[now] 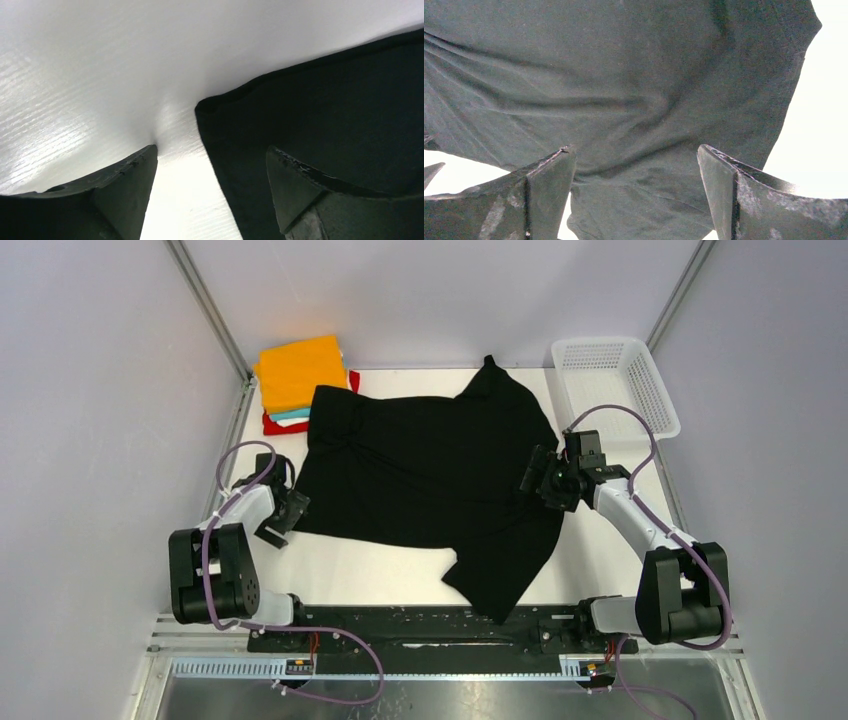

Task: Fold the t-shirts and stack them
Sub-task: Flatten out the tshirt, then grab the side of the flattened tshirt closest away from the robot with both arms

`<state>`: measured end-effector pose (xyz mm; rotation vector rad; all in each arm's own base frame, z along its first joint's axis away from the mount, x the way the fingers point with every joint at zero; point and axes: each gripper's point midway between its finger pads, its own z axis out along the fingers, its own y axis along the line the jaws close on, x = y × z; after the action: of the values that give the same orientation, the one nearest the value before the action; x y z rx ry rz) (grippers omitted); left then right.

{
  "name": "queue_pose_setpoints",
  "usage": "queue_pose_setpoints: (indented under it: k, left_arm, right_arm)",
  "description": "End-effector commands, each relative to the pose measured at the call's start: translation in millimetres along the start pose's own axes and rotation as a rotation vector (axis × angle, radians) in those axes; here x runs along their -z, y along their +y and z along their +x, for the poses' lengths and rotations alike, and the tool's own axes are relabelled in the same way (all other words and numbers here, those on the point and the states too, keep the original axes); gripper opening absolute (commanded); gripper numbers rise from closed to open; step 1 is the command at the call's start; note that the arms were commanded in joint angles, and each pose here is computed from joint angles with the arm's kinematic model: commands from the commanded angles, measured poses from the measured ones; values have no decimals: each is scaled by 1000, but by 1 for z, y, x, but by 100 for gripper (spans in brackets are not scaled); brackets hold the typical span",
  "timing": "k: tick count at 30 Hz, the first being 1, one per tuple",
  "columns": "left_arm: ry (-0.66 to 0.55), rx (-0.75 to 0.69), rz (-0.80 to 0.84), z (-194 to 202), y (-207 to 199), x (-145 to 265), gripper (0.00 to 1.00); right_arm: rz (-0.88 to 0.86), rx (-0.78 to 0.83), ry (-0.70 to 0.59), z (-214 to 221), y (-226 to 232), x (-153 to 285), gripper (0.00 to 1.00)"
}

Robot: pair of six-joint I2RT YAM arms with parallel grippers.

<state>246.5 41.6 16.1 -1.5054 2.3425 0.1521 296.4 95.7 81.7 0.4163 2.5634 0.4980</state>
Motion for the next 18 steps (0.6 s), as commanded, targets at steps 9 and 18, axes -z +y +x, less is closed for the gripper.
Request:
queue_pose_setpoints:
  k: [9,18]
  left_arm:
    - [14,48,28,-10,-33,-23,46]
    - [28,31,47,-7,-36,-24,0]
  right_arm:
    - [-6,18,-33,-13,6,4,99]
    - [3,25,-31,-12,4,5,99]
